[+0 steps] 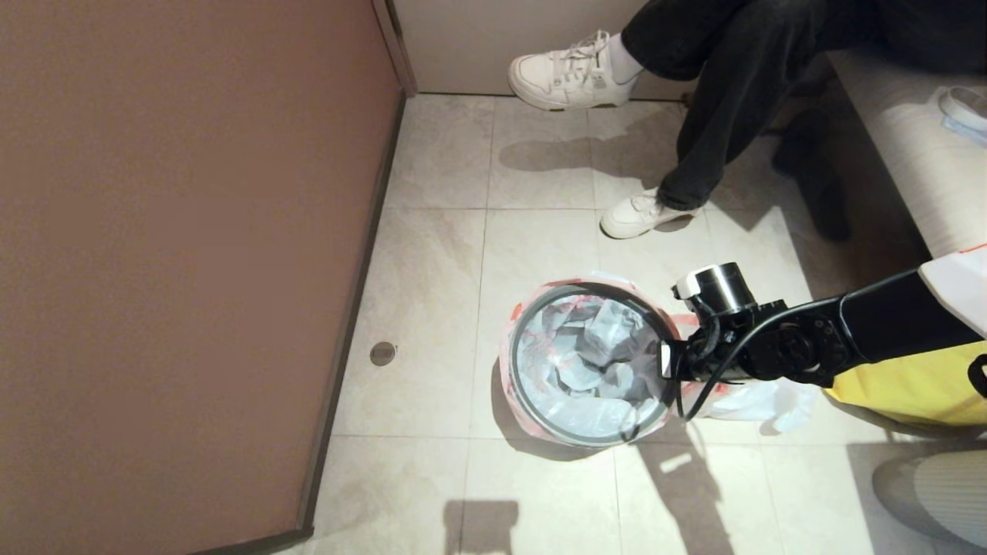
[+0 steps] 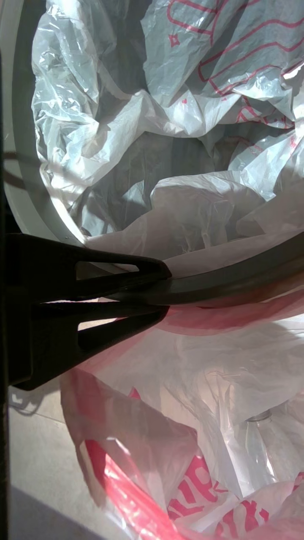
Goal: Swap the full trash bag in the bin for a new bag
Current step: Place the trash can ring on the trash can
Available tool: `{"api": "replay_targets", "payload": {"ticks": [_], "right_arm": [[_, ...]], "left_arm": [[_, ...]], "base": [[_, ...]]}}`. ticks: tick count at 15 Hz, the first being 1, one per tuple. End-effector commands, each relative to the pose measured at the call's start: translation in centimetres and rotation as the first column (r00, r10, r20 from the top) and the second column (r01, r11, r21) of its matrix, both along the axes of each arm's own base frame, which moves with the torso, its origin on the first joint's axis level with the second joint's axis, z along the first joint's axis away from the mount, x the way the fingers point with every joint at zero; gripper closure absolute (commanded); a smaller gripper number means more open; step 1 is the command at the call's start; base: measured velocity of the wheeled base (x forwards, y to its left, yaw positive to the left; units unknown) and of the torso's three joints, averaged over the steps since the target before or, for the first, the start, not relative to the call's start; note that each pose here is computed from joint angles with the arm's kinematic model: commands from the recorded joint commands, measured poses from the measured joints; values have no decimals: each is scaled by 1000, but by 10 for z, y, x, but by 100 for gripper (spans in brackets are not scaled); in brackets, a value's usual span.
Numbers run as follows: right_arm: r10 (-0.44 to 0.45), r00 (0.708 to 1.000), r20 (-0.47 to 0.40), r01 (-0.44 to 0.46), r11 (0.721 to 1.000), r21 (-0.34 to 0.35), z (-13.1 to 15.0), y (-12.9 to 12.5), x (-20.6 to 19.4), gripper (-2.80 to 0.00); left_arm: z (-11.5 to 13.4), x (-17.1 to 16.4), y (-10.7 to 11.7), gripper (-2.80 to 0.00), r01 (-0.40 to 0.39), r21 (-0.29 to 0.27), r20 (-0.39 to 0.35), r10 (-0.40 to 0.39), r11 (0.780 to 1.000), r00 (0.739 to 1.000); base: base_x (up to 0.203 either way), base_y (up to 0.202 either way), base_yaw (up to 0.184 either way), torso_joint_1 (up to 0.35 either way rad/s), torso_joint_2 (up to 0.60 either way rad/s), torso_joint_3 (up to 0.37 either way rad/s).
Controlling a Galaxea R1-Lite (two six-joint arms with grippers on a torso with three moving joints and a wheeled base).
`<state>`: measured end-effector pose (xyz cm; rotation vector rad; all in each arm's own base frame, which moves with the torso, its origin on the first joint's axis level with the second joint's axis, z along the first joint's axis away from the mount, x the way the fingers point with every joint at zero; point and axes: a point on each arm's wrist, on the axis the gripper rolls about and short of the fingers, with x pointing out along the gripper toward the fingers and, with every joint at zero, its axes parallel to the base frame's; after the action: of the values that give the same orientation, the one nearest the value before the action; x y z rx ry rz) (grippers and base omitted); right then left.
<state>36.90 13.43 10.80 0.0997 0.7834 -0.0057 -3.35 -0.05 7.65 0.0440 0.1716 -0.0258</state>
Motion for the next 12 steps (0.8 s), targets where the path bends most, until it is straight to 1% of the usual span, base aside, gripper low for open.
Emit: {"api": "replay_targets", "payload": {"ticks": [1,7,10,11,12], "right_arm": [[1,999,-35,-1,1000,-13,-16,2,4,0],[-5,1000,-7,5,1000,-6,-15,2,7,0],[-11,997,76,9,1000,23,-6,3,9,0],[-22,995,96,20,1000,20,-6,2,10,0],[-31,995,99,30,999,9,-6,2,10,0]], "left_arm": [[0,0,0,0,1,0,-1,-1,1000,1000],[0,0,0,0,0,0,-1,0,1000,1000],[0,0,0,0,0,0,-1,0,1000,1000],[0,0,0,0,0,0,-1,0,1000,1000],[0,0,0,0,1,0,-1,-1,1000,1000]], "base": [[0,0,0,0,0,0],[0,0,0,0,0,0],[0,0,0,0,0,0],[0,0,0,0,0,0],[0,0,0,0,0,0]]}}
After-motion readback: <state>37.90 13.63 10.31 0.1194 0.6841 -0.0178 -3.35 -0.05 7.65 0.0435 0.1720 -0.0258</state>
